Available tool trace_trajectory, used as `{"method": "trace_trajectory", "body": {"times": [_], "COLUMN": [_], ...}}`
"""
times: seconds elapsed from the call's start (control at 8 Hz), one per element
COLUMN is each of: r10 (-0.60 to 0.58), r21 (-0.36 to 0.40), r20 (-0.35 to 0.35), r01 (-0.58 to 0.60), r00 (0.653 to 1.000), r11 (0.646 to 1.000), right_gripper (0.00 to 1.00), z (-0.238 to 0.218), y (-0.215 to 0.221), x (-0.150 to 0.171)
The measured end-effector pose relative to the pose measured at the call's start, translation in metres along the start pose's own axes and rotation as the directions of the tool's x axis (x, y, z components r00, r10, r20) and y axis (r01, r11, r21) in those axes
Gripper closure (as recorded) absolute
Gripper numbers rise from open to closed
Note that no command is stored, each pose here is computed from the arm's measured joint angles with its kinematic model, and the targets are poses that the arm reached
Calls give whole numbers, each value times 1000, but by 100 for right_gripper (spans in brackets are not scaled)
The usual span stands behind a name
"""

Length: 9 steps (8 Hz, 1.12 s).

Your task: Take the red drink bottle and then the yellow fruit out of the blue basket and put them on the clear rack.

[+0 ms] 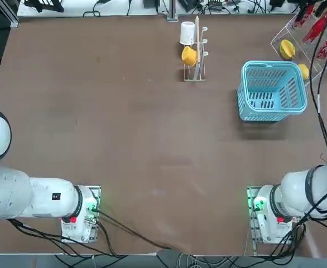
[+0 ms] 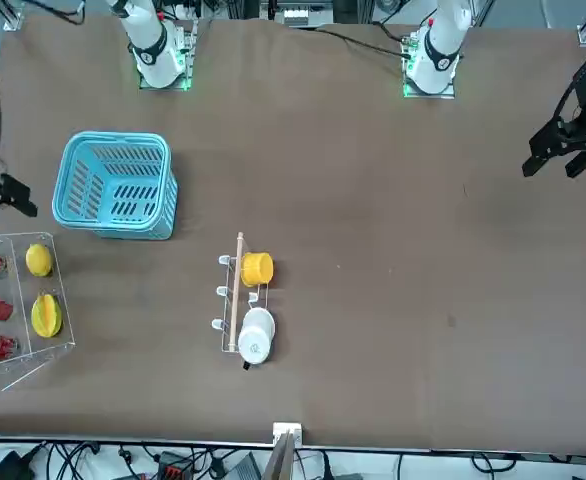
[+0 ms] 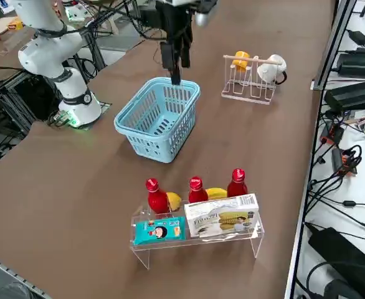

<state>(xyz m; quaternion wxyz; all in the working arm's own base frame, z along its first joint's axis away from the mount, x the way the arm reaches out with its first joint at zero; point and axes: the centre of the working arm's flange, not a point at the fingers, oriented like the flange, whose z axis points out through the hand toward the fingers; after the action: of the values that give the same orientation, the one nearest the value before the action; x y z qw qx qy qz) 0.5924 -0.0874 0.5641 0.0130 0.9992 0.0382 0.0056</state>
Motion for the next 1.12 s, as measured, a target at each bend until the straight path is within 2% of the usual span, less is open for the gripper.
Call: {"method": "trace_trajectory", "body": {"times": [0.25, 0.62, 1.12], "r10": [52, 86, 88], "r21": [28, 25, 26], "r20": [22, 22, 35], "r01": [-53, -87, -89], "r00": [998, 996, 995], "r11": [998, 996, 996], "right_gripper": [0, 0, 0], "z": [-32, -62, -70], "y": [-13, -65, -74], "x": [-13, -22, -57]}}
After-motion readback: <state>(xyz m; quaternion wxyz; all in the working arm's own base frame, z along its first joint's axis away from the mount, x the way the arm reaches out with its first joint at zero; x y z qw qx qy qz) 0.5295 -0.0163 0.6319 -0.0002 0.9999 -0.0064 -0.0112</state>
